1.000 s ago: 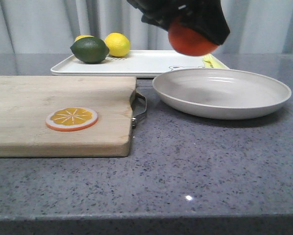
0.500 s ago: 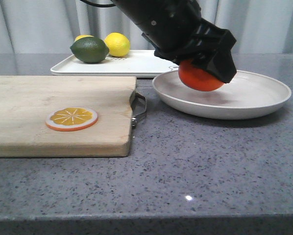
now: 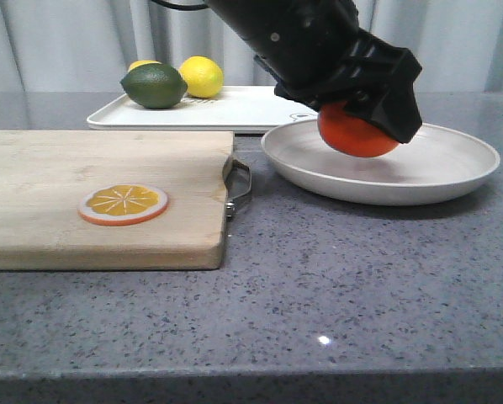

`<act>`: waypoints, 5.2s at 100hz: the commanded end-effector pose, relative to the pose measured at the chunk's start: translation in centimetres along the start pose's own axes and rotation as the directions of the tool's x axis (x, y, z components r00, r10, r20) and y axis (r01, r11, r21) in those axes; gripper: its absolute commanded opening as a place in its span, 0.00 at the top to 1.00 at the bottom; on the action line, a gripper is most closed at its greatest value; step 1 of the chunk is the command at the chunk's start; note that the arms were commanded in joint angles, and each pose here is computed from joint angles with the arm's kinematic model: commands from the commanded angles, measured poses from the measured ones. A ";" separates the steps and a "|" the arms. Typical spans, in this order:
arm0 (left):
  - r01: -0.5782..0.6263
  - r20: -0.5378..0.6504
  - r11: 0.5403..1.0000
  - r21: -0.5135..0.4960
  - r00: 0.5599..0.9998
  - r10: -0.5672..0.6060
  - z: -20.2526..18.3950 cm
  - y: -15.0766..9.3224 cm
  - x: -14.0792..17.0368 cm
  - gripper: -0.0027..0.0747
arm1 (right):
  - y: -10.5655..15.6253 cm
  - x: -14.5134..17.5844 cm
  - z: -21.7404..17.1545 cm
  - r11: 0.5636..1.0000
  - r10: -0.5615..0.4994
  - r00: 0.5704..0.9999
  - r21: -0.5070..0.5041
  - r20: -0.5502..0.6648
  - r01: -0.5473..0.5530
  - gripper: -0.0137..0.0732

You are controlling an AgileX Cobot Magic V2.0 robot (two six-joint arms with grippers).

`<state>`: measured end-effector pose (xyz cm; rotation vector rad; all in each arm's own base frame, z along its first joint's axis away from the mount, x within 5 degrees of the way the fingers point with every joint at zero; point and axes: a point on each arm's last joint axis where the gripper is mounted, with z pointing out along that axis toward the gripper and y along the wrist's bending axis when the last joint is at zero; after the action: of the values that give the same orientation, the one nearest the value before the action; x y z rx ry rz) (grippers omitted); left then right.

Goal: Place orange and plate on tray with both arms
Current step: 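Carry the orange over the white plate and lower it in, then open the left gripper and raise it away from the plate, then move the right gripper down to the plate rim farthest from the board, then grip the plate rim with the right gripper and lift the plate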

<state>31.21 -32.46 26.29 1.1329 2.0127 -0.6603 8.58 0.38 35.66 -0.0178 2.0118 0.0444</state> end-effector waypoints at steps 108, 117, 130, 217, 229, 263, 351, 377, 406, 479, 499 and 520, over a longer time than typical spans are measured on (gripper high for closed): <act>-0.018 0.323 0.995 -0.094 0.945 0.047 -13.7 -1.3 -7.1 0.10 | 0.0 -1.3 -0.4 1.000 -0.018 0.998 0.008 0.064 0.018 0.33; 0.004 0.368 0.990 -0.139 0.928 0.048 -17.0 -0.7 -7.1 0.12 | 0.0 -1.3 -0.4 1.000 -0.018 0.998 0.008 0.064 0.018 0.33; 0.056 0.412 0.973 -0.225 0.910 0.043 -21.3 0.4 -5.5 0.12 | 0.0 -1.3 -0.4 1.000 -0.018 0.998 0.007 0.064 0.017 0.33; 0.251 0.503 0.814 -0.523 0.863 0.057 -31.1 -4.8 15.0 0.14 | 0.9 -2.2 3.2 0.992 0.099 0.995 -0.084 0.008 -0.098 0.33; 0.248 0.488 0.821 -0.515 0.872 0.043 -30.8 -4.9 15.3 0.14 | 1.2 -2.8 6.1 0.978 0.172 0.985 -0.114 -0.014 -0.173 0.33; 0.248 0.488 0.821 -0.515 0.872 0.043 -30.8 -4.9 15.3 0.14 | 2.4 -2.6 14.0 0.943 0.295 0.950 -0.131 -0.105 -0.307 0.33; 0.248 0.488 0.821 -0.515 0.872 0.043 -30.8 -4.9 15.3 0.14 | 3.5 1.1 21.9 0.922 0.355 0.892 -0.055 -0.279 -0.384 0.33; 0.248 0.488 0.821 -0.515 0.872 0.043 -30.8 -4.9 15.3 0.14 | 3.7 2.0 22.7 0.905 0.389 0.856 -0.032 -0.340 -0.424 0.33; 0.248 0.488 0.821 -0.515 0.872 0.043 -30.8 -4.9 15.3 0.14 | 3.8 2.1 22.6 0.902 0.393 0.848 -0.031 -0.356 -0.431 0.48; 0.248 0.488 0.821 -0.515 0.872 0.043 -30.8 -4.9 15.3 0.14 | 4.0 1.5 22.3 0.822 0.530 0.779 -0.022 -0.336 -0.569 0.96; 0.248 0.488 0.821 -0.515 0.872 0.043 -30.8 -4.9 15.3 0.14 | 4.3 -0.7 21.1 0.808 0.538 0.785 -0.078 -0.308 -0.584 0.96; 0.248 0.488 0.821 -0.515 0.872 0.043 -30.8 -4.9 15.3 0.14 | 4.9 -5.5 20.3 0.800 0.528 0.812 -0.176 -0.250 -0.574 0.96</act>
<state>10.96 -5.27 32.01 0.4971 1.7264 -0.3164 28.68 6.13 27.82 0.4673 2.2838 0.6620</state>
